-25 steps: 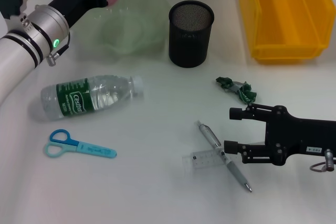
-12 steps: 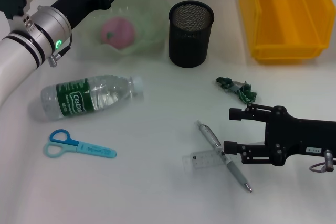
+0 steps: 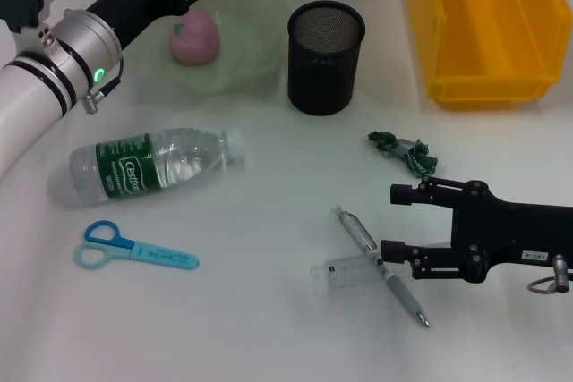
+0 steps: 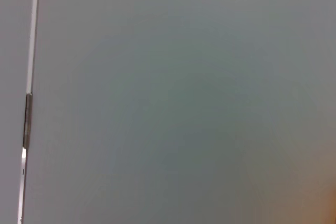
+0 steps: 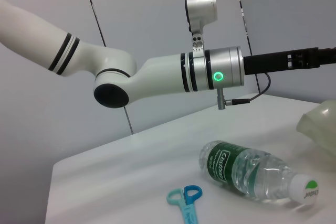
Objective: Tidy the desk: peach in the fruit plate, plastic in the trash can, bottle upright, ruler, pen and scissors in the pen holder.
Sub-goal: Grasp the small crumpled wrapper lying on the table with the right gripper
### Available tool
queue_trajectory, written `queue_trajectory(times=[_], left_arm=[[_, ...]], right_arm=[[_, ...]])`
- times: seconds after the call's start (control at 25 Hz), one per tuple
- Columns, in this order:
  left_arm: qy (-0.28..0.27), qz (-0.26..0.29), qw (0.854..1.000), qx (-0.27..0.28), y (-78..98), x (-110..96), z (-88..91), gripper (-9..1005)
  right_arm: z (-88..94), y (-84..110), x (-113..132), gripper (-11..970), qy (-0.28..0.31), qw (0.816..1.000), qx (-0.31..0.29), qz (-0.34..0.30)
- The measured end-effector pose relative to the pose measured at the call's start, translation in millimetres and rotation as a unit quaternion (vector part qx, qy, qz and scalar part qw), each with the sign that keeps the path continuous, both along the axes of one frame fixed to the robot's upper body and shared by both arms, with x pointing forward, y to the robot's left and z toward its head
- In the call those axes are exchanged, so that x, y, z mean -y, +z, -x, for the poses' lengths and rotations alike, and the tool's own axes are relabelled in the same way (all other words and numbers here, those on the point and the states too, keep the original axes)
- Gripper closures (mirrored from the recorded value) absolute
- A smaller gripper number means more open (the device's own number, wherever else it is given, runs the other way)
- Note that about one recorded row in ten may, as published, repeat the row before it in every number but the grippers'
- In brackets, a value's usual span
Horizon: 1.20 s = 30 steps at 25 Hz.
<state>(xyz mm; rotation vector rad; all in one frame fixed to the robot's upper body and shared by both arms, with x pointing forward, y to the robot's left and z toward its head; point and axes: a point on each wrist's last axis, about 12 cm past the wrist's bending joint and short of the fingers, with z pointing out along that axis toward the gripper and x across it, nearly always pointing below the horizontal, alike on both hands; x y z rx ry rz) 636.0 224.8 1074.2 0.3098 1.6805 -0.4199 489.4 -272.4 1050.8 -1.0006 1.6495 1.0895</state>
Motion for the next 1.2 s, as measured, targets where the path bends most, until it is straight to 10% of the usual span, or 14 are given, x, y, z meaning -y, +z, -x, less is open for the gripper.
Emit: queue_trajectory(times=[0.4,0.6,1.2], left_arm=[[-0.047,0.054,0.997,0.010,5.7,0.3,10.6,178],[-0.198,0.083,0.977,0.005,15.6,-4.5,48.7,178],[-0.405,0.015,0.911,-0.076,-5.1,-39.6,121.1,178]], right_arm=[[-1.7,1.1,1.2,251,-0.001,1.000,0.002,0.002],[-3.4,2.1,2.6,254,-0.003,1.000,0.004,0.003],[-9.9,5.7,1.9,262,-0.004,1.000,0.008,0.007]])
